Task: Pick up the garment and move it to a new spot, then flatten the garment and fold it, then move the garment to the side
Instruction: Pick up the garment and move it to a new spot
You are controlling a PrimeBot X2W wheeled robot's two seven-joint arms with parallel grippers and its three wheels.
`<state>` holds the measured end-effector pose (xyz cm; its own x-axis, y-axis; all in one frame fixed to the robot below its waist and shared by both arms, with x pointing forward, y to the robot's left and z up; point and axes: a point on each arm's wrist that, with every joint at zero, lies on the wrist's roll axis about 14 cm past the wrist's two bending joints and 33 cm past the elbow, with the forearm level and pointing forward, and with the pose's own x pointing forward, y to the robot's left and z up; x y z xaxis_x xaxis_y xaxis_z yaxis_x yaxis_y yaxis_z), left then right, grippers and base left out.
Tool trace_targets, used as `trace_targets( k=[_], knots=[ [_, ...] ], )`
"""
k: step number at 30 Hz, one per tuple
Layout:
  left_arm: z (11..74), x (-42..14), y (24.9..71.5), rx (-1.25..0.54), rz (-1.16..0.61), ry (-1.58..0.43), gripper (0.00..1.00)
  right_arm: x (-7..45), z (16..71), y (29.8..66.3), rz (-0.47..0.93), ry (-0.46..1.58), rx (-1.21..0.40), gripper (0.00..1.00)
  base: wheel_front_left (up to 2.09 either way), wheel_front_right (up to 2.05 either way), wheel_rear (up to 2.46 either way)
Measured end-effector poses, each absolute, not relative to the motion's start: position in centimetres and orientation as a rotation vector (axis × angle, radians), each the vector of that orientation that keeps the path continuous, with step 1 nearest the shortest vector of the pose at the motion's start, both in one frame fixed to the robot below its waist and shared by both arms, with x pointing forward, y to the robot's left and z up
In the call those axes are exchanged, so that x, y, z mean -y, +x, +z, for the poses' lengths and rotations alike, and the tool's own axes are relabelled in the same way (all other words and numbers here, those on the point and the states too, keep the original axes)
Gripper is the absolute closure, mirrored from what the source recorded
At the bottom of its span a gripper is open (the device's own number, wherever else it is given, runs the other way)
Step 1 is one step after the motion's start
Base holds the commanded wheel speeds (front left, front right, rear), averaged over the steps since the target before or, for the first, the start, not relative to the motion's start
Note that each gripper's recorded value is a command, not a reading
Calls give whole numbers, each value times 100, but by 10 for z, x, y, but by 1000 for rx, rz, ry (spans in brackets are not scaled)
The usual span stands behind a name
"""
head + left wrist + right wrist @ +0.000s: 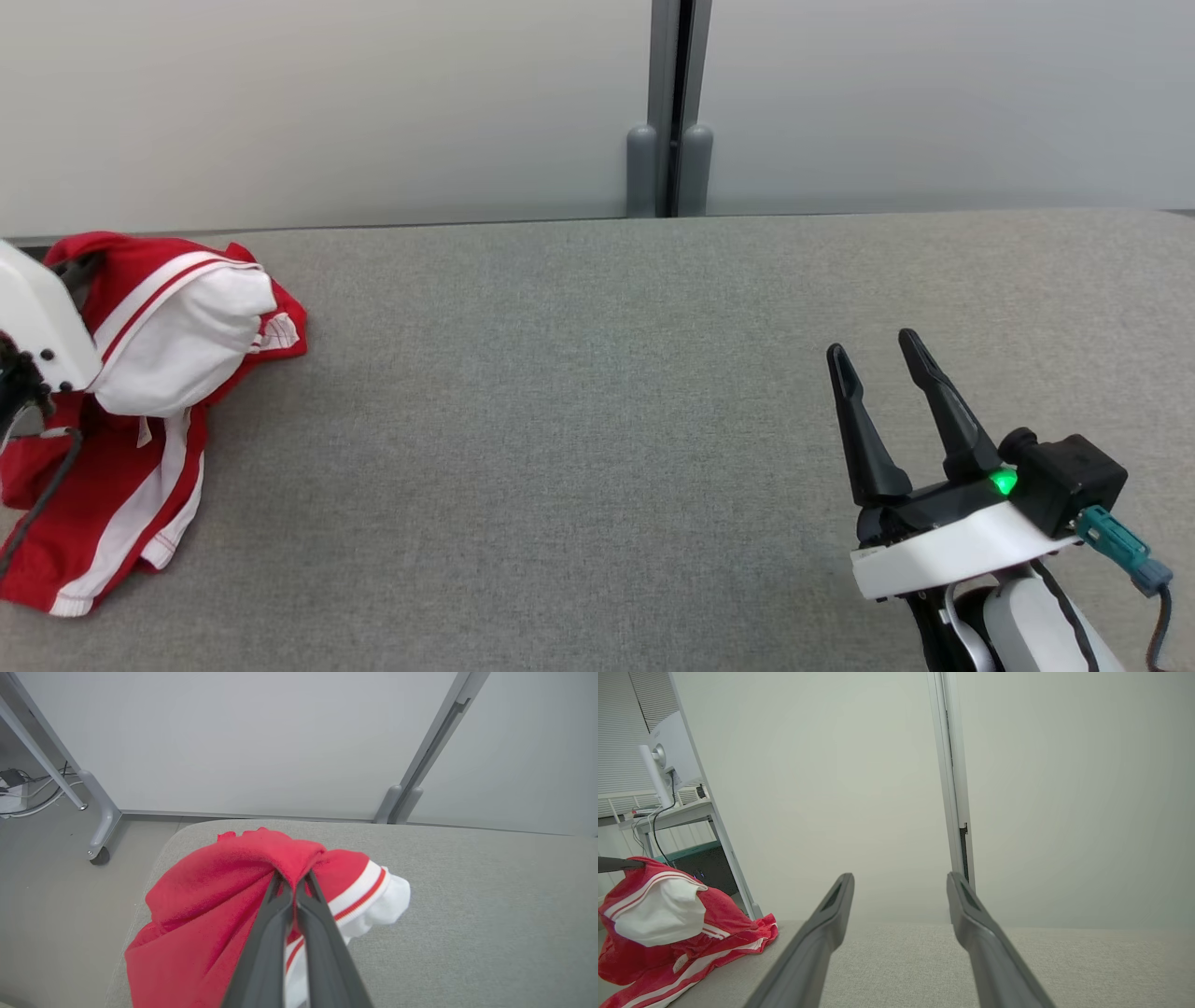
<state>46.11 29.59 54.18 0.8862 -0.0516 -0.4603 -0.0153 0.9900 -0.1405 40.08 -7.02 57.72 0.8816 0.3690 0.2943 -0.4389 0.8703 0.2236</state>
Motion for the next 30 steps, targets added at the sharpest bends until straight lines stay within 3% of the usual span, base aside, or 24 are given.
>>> trace_targets(
  k=[8,17,24,30],
  knots=[
    [622,-173,470,-298,-381,-107,100,101,592,382,340,283,301,0,0,0,0],
    [670,-36,436,-154,-784,-100,100,148,597,365,210,247,335,0,0,0,0],
    [602,1,422,-301,-861,-159,100,177,589,357,122,233,322,0,0,0,0],
    [489,-41,424,-529,-684,-81,100,186,576,357,92,229,286,0,0,0,0]
  ],
)
